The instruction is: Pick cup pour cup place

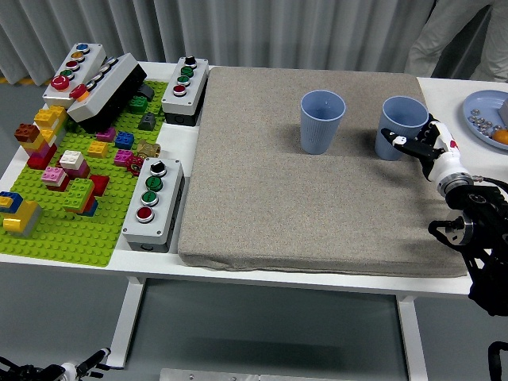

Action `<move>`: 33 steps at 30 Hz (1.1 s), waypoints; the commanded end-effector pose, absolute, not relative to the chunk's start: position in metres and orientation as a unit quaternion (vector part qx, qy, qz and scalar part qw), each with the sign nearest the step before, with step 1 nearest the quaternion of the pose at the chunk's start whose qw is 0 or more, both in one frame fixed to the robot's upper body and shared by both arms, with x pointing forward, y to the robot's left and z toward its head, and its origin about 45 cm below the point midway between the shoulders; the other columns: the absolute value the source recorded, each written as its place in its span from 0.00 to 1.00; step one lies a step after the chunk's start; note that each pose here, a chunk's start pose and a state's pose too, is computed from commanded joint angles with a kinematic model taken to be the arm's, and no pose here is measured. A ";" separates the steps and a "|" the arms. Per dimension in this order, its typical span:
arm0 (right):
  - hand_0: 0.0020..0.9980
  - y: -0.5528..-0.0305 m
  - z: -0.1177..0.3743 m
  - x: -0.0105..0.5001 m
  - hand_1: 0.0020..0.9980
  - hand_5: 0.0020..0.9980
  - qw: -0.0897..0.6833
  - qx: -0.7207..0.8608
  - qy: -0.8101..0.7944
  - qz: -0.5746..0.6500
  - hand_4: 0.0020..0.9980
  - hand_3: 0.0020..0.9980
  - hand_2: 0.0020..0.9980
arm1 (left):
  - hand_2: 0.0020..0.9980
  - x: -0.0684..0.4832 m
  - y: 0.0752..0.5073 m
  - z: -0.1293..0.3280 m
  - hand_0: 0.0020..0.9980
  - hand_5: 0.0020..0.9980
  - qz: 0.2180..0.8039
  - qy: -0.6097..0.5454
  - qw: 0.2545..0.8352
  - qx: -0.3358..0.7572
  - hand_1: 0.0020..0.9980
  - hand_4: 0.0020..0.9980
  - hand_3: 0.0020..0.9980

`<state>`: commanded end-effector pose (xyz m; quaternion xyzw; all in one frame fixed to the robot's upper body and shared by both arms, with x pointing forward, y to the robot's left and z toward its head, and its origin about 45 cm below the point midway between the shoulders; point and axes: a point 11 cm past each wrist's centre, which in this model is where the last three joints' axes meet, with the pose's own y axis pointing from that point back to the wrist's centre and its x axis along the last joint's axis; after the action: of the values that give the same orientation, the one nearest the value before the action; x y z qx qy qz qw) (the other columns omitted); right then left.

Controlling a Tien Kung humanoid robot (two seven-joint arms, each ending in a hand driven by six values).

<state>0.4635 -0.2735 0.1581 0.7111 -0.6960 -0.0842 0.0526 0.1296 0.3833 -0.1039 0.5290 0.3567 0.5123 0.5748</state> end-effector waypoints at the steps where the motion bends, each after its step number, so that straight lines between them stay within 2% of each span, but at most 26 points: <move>1: 0.86 -0.274 0.158 0.464 0.69 0.12 0.052 0.711 -0.696 -0.084 0.75 0.66 0.58 | 0.91 0.129 0.383 -0.104 0.84 1.00 0.512 0.357 0.575 0.529 0.84 0.60 0.80; 4: 0.86 -0.273 0.159 0.464 0.69 0.12 0.052 0.712 -0.695 -0.083 0.75 0.66 0.58 | 0.91 0.129 0.383 -0.104 0.84 1.00 0.513 0.357 0.574 0.529 0.84 0.60 0.80; 5: 0.84 -0.273 0.159 0.464 0.67 0.06 0.052 0.712 -0.695 -0.082 0.70 0.65 0.57 | 0.91 0.129 0.384 -0.104 0.84 1.00 0.513 0.357 0.574 0.529 0.84 0.60 0.80; 10: 0.84 -0.270 0.162 0.464 0.67 0.06 0.052 0.716 -0.692 -0.075 0.70 0.65 0.57 | 0.91 0.127 0.385 -0.104 0.84 1.00 0.513 0.359 0.572 0.529 0.84 0.60 0.80; 11: 0.82 -0.269 0.163 0.464 0.67 0.00 0.052 0.716 -0.692 -0.074 0.64 0.65 0.57 | 0.91 0.126 0.385 -0.104 0.84 1.00 0.513 0.360 0.572 0.529 0.84 0.60 0.80; 33: 0.81 -0.253 0.212 0.482 0.67 0.00 0.092 0.737 -0.668 0.035 0.65 0.64 0.57 | 0.91 0.116 0.393 -0.105 0.84 1.00 0.520 0.369 0.560 0.530 0.84 0.60 0.80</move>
<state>0.4816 -0.2534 0.2120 0.7375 -0.6681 0.0354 0.0924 0.1165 0.3926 -0.1048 0.5300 0.3688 0.5196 0.5596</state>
